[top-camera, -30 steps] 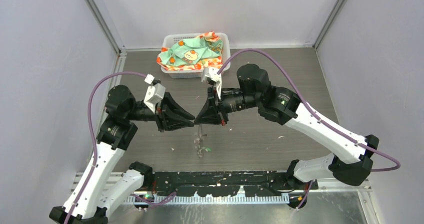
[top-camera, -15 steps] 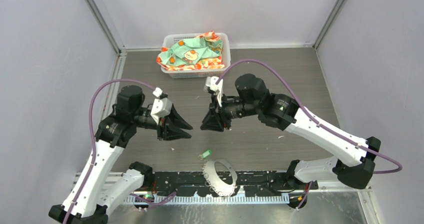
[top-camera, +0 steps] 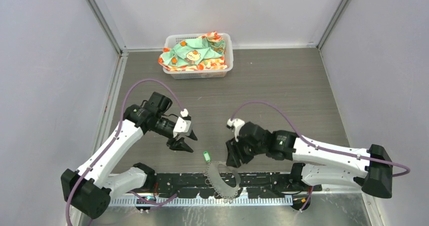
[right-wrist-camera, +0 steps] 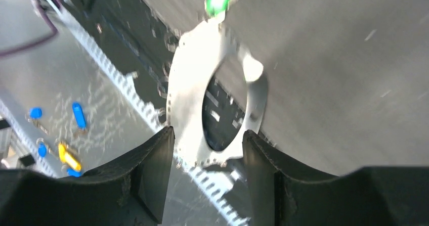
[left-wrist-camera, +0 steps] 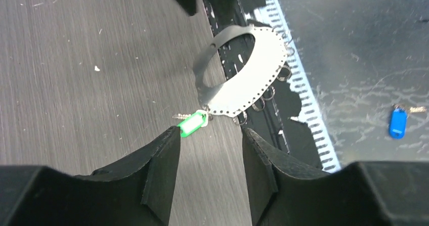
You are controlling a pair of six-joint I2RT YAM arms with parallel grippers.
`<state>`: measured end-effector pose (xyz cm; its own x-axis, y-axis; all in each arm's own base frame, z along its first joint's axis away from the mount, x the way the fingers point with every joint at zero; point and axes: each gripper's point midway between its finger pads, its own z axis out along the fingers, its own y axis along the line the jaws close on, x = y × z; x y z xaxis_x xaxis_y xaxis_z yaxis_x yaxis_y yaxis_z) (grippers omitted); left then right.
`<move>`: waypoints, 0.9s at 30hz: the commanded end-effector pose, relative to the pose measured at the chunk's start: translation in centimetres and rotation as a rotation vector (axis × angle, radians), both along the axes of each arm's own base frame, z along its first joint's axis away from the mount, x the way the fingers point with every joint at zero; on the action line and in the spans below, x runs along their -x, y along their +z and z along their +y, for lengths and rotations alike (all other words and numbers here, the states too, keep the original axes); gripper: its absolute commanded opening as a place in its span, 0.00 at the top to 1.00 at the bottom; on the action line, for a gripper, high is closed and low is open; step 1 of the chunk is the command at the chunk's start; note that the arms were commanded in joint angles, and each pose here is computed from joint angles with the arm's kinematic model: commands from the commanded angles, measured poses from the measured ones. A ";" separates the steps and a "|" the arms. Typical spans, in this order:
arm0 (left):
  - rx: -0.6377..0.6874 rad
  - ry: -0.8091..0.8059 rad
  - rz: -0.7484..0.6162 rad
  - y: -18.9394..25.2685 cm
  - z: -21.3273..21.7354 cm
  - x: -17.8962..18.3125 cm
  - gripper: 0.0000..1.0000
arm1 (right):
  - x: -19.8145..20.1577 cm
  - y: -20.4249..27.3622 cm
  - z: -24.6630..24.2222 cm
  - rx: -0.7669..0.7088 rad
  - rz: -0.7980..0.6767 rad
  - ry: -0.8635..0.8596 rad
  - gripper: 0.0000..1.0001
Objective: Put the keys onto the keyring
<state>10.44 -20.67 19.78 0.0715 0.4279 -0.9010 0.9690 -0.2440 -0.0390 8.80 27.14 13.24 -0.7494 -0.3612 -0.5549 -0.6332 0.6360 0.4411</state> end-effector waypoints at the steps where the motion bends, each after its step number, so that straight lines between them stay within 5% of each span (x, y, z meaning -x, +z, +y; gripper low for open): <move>1: 0.024 -0.114 -0.147 -0.9 0.5 0.7 0.50 | 4.5 -3.2 -0.1 -0.004 0.224 -0.095 0.43; 11: 0.031 -0.118 -0.266 -1.4 0.5 0.2 0.52 | 8.3 -5.3 -0.4 -0.122 0.439 -0.179 0.43; 21: 0.024 0.052 -0.183 1.0 0.6 -0.6 0.53 | 0.6 -5.8 0.0 0.195 -0.015 -0.206 0.51; 27: 0.032 0.291 -0.075 1.8 2.2 -4.2 0.55 | 0.6 -7.2 4.9 0.165 -0.002 -0.082 0.64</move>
